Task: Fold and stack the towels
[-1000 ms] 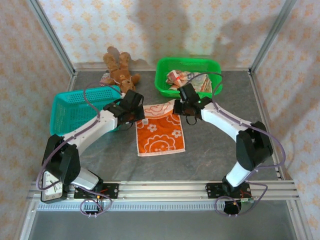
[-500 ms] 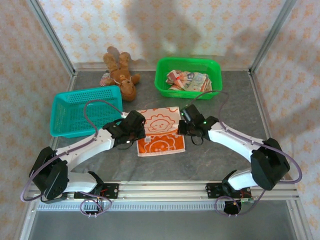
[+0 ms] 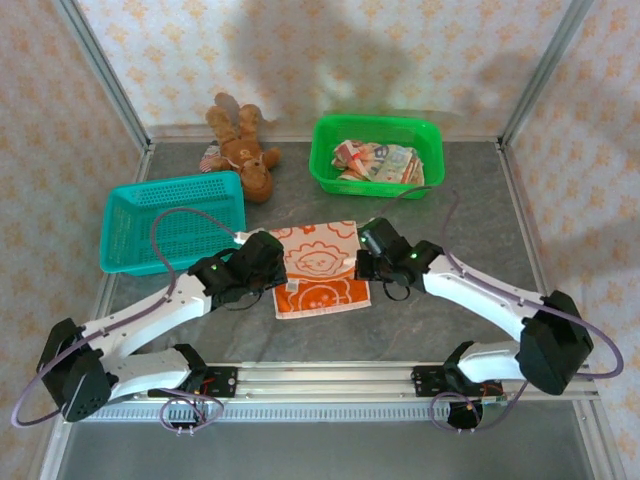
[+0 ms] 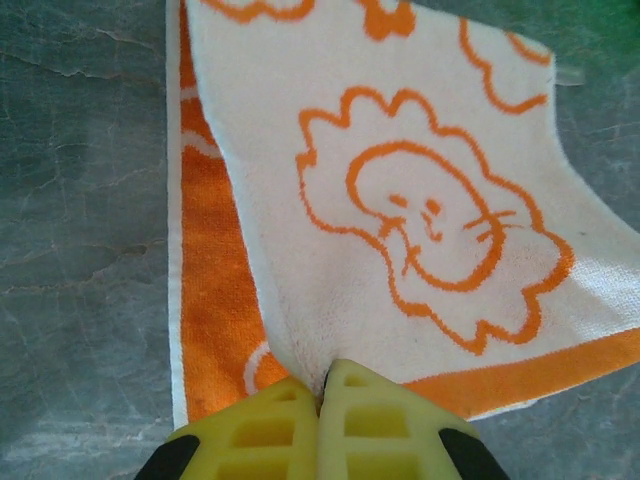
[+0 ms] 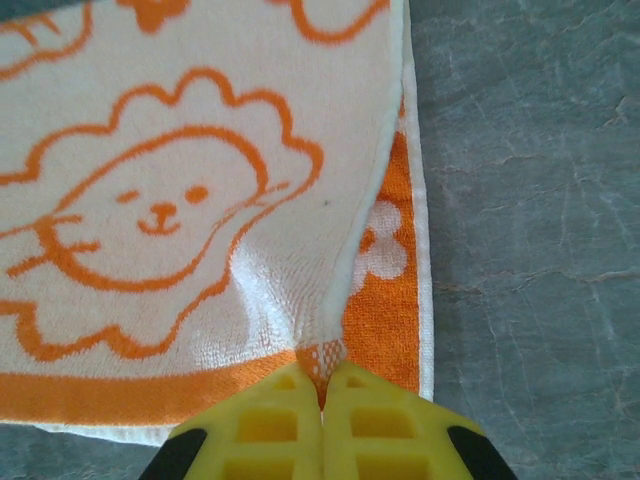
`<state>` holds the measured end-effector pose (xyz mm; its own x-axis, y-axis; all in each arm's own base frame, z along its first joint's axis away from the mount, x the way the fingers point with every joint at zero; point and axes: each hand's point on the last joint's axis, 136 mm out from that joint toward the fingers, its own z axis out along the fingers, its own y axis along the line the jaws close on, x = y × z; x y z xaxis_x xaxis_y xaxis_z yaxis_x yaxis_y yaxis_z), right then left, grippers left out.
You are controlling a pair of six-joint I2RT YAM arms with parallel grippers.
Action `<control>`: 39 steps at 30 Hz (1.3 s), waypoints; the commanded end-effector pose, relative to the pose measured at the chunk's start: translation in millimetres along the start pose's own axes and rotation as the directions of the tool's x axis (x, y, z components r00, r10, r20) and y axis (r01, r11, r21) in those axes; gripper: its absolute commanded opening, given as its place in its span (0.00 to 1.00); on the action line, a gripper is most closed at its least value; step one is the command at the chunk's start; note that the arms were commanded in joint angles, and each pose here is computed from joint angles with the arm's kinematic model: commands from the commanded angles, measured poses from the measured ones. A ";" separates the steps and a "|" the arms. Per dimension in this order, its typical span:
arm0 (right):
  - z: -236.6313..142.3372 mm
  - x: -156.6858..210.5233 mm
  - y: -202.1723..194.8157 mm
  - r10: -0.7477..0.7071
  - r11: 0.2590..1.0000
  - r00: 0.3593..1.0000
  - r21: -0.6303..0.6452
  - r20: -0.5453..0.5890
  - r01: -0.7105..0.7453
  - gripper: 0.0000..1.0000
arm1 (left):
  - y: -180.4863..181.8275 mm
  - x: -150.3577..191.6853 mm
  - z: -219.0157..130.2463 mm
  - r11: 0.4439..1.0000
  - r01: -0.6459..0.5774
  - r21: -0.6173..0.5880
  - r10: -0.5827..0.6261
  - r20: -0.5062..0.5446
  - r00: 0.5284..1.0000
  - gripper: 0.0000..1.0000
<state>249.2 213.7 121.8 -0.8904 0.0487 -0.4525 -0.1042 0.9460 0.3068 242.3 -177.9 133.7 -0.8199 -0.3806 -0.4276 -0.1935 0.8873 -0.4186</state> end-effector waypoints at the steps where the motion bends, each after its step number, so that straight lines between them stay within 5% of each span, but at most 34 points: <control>1: -20.7 -6.4 -2.4 0.006 1.000 1.000 0.024 0.026 -0.007 0.00 | 2.9 -1.3 -16.4 1.000 0.012 -0.023 -0.012 0.011 1.000 0.00; 17: 7.5 48.5 -19.7 0.018 0.999 0.998 0.044 -0.059 -0.016 0.00 | 31.4 59.1 19.4 0.996 -0.012 -0.084 0.004 -0.097 0.995 0.00; 33: 34.9 90.6 -23.3 -0.056 0.994 0.990 0.089 -0.129 0.068 0.00 | 54.3 84.8 32.3 0.995 -0.011 -0.095 0.001 -0.108 0.994 0.00; 37: 36.8 97.6 -28.0 -0.050 0.993 0.988 0.095 -0.146 0.064 0.21 | 54.9 88.2 31.9 0.995 -0.018 -0.101 0.006 -0.112 0.994 0.00; 39: 30.7 95.4 -28.7 -0.047 0.993 0.989 0.100 -0.139 0.061 0.35 | 52.8 87.0 28.6 0.995 -0.019 -0.102 0.007 -0.117 0.993 0.22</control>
<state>179.9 207.6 40.9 -0.9436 -0.0593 -0.3258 -0.1339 0.9682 0.2115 173.4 -177.8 49.4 -0.8954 -0.3185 -0.3112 -0.2058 0.9158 -0.3449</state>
